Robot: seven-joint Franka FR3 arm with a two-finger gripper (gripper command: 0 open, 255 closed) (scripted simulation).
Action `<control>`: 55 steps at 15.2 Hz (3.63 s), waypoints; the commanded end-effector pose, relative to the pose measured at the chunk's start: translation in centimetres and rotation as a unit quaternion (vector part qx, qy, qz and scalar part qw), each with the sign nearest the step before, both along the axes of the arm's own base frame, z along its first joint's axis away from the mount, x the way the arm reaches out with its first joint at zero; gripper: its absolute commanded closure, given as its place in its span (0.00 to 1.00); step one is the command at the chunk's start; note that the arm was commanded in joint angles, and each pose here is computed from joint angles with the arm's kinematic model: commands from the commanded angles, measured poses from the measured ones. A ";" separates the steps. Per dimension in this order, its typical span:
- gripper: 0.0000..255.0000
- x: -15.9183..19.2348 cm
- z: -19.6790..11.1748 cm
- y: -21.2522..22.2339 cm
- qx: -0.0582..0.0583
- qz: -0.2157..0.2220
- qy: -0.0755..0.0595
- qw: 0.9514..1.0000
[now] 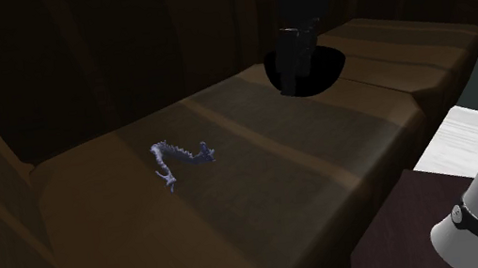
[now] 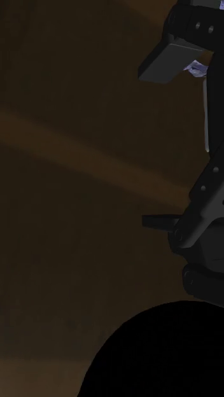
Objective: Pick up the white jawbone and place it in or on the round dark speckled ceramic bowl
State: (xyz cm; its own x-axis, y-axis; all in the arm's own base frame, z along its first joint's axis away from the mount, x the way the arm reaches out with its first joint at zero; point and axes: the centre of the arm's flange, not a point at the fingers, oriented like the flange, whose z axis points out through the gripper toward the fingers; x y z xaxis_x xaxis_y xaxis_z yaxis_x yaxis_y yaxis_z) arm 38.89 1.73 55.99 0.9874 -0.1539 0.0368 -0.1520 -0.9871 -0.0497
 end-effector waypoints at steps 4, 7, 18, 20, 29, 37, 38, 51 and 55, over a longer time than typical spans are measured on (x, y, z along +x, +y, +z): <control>0.00 4.7 -2.6 2.7 0.020 -0.009 -0.014 1.000; 0.00 7.7 -3.8 4.3 0.032 -0.014 -0.022 0.999; 0.00 16.4 -7.8 8.8 0.065 -0.029 -0.045 0.996; 0.00 16.6 -8.8 9.0 0.065 -0.029 -0.045 0.996; 0.00 16.8 -10.7 9.3 0.065 -0.029 -0.045 0.996; 1.00 16.9 -10.7 9.3 0.065 -0.029 -0.045 0.996; 1.00 16.9 -10.7 9.3 0.065 -0.029 -0.045 0.996; 1.00 16.8 -5.4 9.3 0.065 -0.029 -0.045 0.996; 1.00 16.8 -3.3 9.3 0.065 -0.029 -0.045 0.996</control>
